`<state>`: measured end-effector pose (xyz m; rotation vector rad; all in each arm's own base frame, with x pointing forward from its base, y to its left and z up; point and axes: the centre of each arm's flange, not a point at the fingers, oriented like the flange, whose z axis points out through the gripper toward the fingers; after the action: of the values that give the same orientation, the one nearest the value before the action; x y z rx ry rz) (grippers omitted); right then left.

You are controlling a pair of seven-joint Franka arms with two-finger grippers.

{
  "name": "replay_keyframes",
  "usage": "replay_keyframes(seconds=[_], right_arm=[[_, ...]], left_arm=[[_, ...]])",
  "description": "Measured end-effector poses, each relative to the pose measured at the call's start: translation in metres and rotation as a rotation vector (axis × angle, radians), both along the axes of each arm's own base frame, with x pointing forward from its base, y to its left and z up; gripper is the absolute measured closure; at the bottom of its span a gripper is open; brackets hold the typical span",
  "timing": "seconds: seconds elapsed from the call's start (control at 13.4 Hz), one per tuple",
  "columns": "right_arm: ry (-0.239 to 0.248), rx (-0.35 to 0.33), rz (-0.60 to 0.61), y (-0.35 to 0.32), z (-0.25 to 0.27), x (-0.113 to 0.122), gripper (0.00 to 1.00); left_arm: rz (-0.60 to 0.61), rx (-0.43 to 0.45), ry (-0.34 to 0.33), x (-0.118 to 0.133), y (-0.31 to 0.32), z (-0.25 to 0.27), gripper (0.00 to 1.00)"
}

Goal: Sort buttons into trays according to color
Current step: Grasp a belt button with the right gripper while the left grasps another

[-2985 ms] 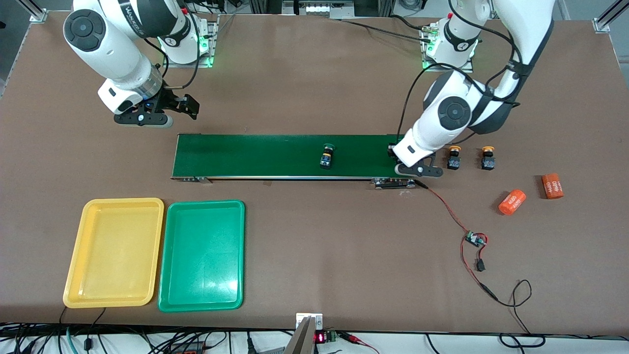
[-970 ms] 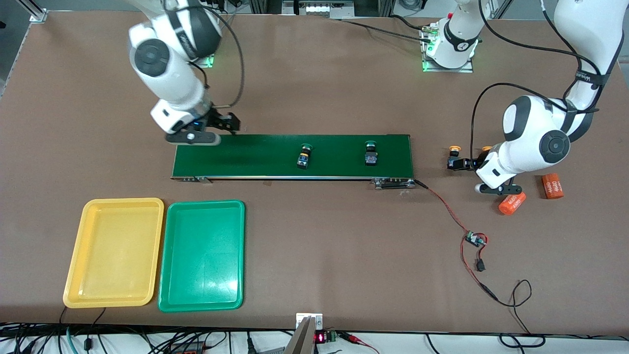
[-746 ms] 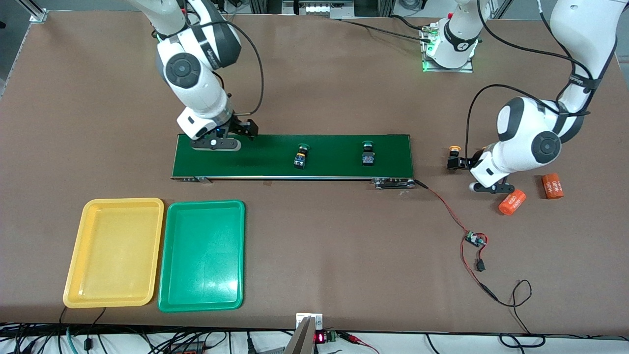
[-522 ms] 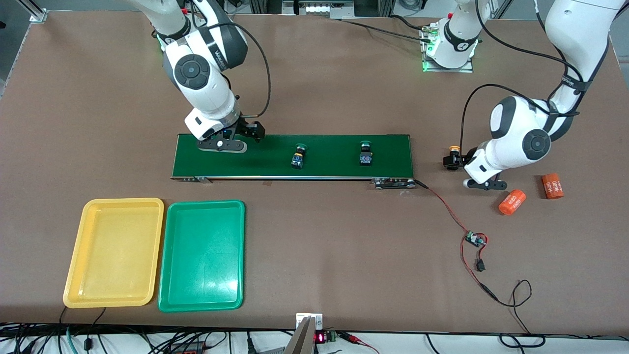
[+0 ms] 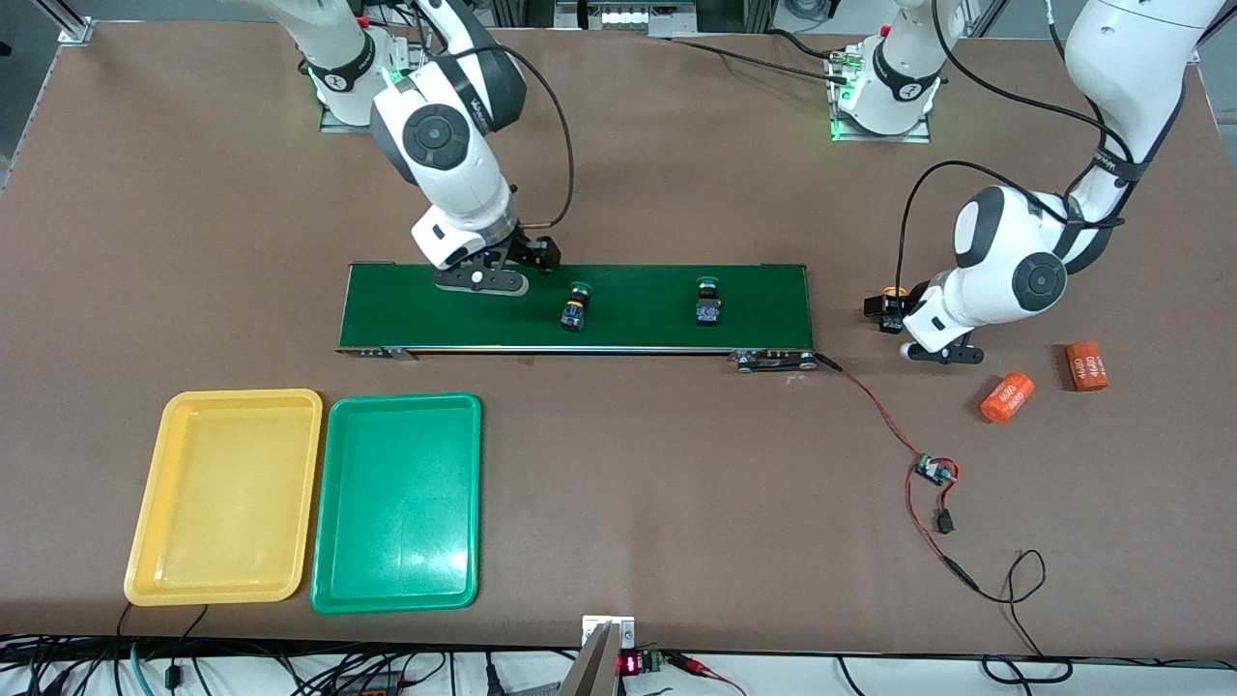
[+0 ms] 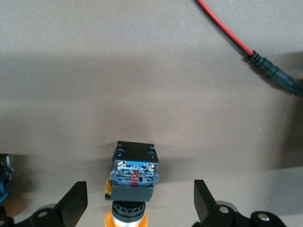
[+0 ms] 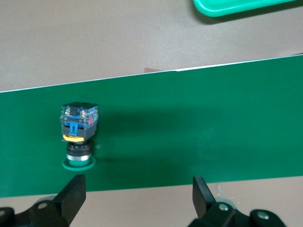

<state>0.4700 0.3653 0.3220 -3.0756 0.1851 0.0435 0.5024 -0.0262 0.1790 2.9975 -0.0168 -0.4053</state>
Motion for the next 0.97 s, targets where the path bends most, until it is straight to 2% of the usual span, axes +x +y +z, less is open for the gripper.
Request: replay_keyframes(seconds=[0.3, 0.37, 0.45, 0.52, 0.6, 0.67, 0.75, 0.82, 0.97], right_arm=[[-0.002, 0.005, -0.024, 0.006, -0.010, 0.020, 0.00], [-0.003, 0.007, -0.054, 0.007, -0.013, 0.028, 0.00], [-0.003, 0.010, -0.092, 0.010, -0.015, 0.035, 0.00], [-0.002, 0.012, -0.118, 0.013, -0.019, 0.041, 0.00], [0.001, 0.012, -0.134, 0.016, -0.023, 0.045, 0.00], [0.004, 0.011, -0.143, 0.017, -0.028, 0.048, 0.00], [0.008, 0.008, -0.146, 0.018, -0.032, 0.049, 0.00], [0.012, 0.006, -0.147, 0.019, -0.035, 0.049, 0.00], [0.022, -0.003, -0.141, 0.021, -0.044, 0.047, 0.00]], left_arm=[[-0.002, -0.005, 0.015, -0.003, -0.001, -0.007, 0.08], [-0.004, -0.006, 0.016, -0.004, -0.001, -0.007, 0.15], [-0.004, -0.006, 0.018, -0.004, -0.001, -0.008, 0.16], [-0.007, -0.007, 0.020, -0.004, -0.002, -0.010, 0.21], [-0.017, -0.003, 0.020, -0.005, -0.002, -0.011, 0.21], [-0.039, 0.008, 0.018, -0.005, -0.001, -0.012, 0.28], [-0.065, 0.023, 0.013, -0.005, 0.000, -0.013, 0.29], [-0.091, 0.042, 0.008, -0.005, 0.003, -0.013, 0.34], [-0.133, 0.064, -0.002, -0.004, 0.007, -0.013, 0.56]])
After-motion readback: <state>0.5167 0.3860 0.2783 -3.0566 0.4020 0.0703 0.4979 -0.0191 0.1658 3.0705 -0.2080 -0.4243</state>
